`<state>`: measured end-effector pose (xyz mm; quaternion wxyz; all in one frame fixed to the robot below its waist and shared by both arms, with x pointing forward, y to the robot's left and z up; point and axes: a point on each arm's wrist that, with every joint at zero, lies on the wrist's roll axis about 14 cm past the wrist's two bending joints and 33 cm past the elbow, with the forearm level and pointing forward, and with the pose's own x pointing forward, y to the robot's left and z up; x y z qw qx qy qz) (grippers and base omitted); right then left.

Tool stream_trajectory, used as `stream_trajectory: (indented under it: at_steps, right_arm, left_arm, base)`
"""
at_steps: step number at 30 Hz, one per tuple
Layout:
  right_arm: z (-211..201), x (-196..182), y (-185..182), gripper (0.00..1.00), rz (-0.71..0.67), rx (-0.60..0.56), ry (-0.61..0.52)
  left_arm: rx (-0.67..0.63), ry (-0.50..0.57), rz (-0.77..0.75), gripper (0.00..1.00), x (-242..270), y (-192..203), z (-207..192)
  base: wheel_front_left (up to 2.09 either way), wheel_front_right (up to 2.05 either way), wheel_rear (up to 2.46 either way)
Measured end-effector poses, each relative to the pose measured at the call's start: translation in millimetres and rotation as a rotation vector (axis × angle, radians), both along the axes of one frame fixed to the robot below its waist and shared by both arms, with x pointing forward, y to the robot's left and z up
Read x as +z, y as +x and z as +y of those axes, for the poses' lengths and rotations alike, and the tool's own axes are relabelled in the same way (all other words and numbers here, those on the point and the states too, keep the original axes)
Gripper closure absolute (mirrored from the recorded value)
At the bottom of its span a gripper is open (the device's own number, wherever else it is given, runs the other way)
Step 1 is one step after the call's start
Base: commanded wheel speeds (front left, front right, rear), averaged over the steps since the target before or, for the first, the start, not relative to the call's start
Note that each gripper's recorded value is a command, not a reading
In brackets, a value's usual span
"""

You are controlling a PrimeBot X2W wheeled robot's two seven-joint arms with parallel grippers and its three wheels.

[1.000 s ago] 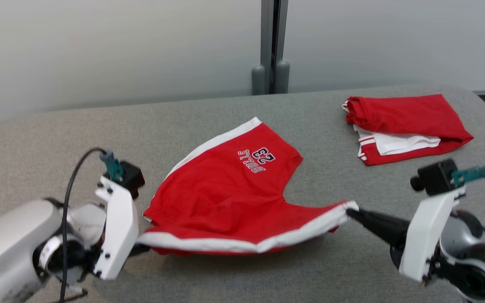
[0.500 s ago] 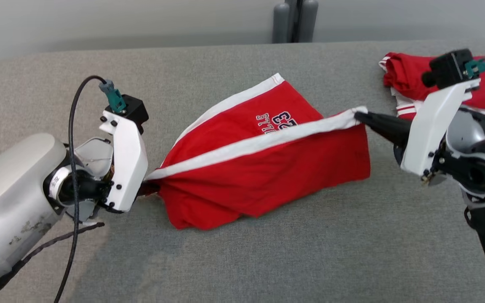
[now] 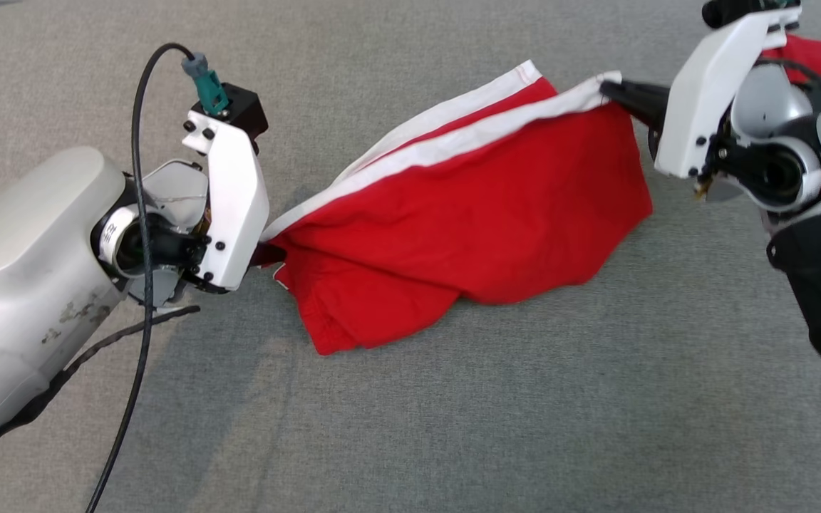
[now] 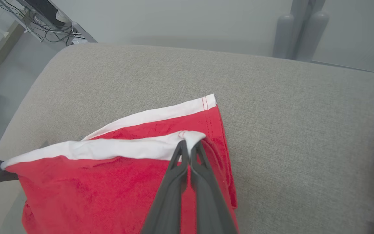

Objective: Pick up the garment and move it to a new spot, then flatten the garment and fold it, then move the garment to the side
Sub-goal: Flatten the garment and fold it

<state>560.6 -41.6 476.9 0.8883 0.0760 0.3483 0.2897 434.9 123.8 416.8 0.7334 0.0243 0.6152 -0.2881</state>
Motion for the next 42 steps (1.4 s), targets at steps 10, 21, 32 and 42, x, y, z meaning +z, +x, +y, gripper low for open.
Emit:
stream_trajectory:
  at_steps: [10,21,32,42]
  right_arm:
    - [17.2,-19.7,33.0,1.00,-0.009,0.007,-0.047]
    - [31.6,-33.5,48.6,1.00,-0.020,0.009,-0.052]
    - [36.1,-45.5,48.7,0.87,-0.015,0.012,-0.051]
    - [38.3,-30.5,50.6,0.00,-0.073,-0.008,-0.014]
  left_arm:
    - [0.004,0.021,0.015,1.00,-8.7,15.1,-0.1]
    - [0.013,0.032,0.018,1.00,-16.9,23.1,4.5]
    - [0.015,0.043,0.012,0.88,-20.2,27.6,4.2]
    - [0.001,0.070,0.001,0.00,-15.2,25.1,7.8]
  base:
    - [0.00,0.00,0.00]
    - [0.00,0.00,0.00]
    - [0.00,0.00,0.00]
    - [0.00,0.00,0.00]
